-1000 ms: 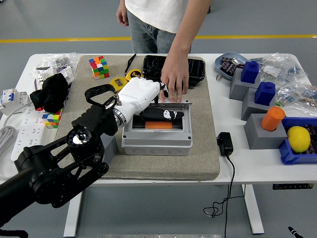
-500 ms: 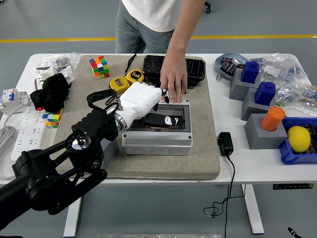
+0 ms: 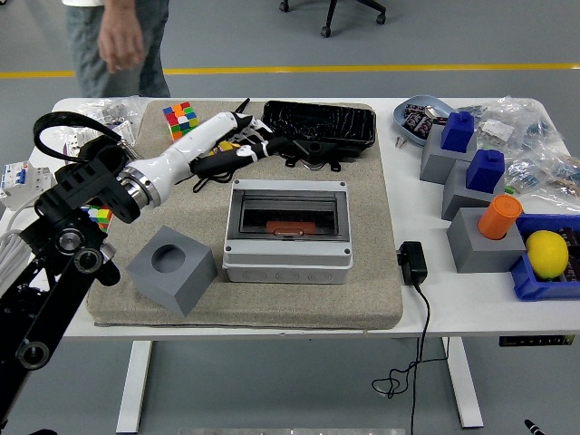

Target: Fetch the battery,place it into the box,close the lid of the box

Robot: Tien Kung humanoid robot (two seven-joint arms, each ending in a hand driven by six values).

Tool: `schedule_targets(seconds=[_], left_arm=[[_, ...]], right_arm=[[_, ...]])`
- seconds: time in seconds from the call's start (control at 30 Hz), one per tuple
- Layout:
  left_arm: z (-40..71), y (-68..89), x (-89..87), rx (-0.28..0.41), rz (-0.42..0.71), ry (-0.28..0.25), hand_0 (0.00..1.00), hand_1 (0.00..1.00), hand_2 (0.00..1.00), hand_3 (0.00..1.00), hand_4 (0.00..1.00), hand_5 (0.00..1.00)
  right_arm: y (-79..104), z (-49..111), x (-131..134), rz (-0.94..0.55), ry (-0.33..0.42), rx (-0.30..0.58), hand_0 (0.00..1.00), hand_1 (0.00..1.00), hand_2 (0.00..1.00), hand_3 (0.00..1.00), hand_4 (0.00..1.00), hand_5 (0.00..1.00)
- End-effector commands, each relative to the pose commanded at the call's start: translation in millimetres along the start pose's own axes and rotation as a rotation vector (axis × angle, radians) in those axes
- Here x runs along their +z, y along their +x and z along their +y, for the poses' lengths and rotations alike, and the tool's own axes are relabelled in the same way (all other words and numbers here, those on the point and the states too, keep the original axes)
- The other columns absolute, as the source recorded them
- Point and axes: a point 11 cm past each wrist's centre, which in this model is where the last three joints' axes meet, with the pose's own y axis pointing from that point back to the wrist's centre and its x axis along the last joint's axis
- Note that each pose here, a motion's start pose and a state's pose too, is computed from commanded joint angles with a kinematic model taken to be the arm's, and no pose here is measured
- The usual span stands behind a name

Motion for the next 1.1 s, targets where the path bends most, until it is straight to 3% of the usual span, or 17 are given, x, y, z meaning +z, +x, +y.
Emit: schedule_targets(seconds=[0.13, 0.17, 0.23, 0.33, 0.37, 0.4, 0.47, 0.6, 0.7, 0.77, 0.97, 1.1], left_arm=[[22.2, 63.7, 5.2, 0.291, 0.202, -0.157, 0.646, 0.724, 0.715, 0.713, 0.998, 0.998], [30.1, 77.8, 6.9, 0.363, 0.246, -0.196, 0.788, 0.843, 0.823, 0.793, 0.998, 0.998], [44.4, 97.9, 8.3, 0.477, 0.316, -0.254, 0.788, 0.843, 0.823, 0.793, 0.998, 0.998], [60.4, 110.2, -0.3, 0.592, 0.428, -0.274, 0.788, 0.843, 0.823, 0.793, 0.998, 0.998], [65.1, 112.0, -7.2, 0.629, 0.477, -0.265, 0.873, 0.917, 0.876, 0.833, 0.998, 0.998], [67.2, 113.0, -10.7, 0.650, 0.509, -0.261, 0.873, 0.917, 0.876, 0.833, 0.998, 0.998], [73.5, 108.8, -27.6, 0.673, 0.543, -0.209, 0.873, 0.917, 0.876, 0.833, 0.998, 0.998], [81.7, 101.2, -48.9, 0.680, 0.404, -0.102, 0.911, 0.942, 0.897, 0.847, 0.998, 0.998], [86.3, 89.6, -65.3, 0.616, 0.253, 0.000, 0.911, 0.942, 0.897, 0.847, 0.998, 0.998], [90.9, 83.5, -74.5, 0.589, 0.219, 0.039, 0.900, 0.938, 0.893, 0.850, 0.998, 0.998], [112.9, 73.2, -108.1, 0.589, 0.305, 0.128, 0.884, 0.927, 0.874, 0.836, 0.998, 0.998], [119.5, 62.8, -137.3, 0.581, 0.398, 0.210, 0.884, 0.927, 0.874, 0.836, 0.998, 0.998]], right_arm=[[0.0, 0.0, 1.2, -0.004, -0.003, 0.002, 0.765, 0.718, 0.731, 0.764, 0.998, 0.998], [0.2, 0.0, 1.3, -0.006, -0.003, 0.003, 0.765, 0.718, 0.731, 0.764, 0.998, 0.998], [0.5, -0.1, 1.0, -0.008, -0.002, 0.003, 0.765, 0.718, 0.731, 0.764, 0.998, 0.998], [1.0, -0.1, -0.7, -0.012, 0.001, 0.003, 0.765, 0.718, 0.731, 0.764, 0.998, 0.998], [1.0, -0.1, -1.6, -0.013, 0.003, 0.003, 0.765, 0.718, 0.731, 0.764, 0.998, 0.998], [1.0, -0.1, -2.0, -0.013, 0.003, 0.003, 0.765, 0.718, 0.731, 0.764, 0.998, 0.998], [1.4, -0.1, -4.0, -0.017, 0.008, 0.003, 0.765, 0.718, 0.731, 0.764, 0.998, 0.998], [4.4, -0.4, -5.9, -0.016, 0.014, 0.009, 0.765, 0.719, 0.731, 0.764, 0.998, 0.998], [9.8, -0.7, -10.6, -0.011, 0.026, 0.019, 0.765, 0.719, 0.731, 0.764, 0.998, 0.998], [13.0, -0.9, -12.6, -0.002, 0.032, 0.024, 0.765, 0.719, 0.731, 0.763, 0.998, 0.998], [6.4, -0.2, -8.0, 0.013, 0.030, 0.016, 0.765, 0.720, 0.731, 0.763, 0.998, 0.998], [3.7, 0.1, -2.8, 0.024, 0.023, 0.014, 0.765, 0.720, 0.731, 0.763, 0.998, 0.998]])
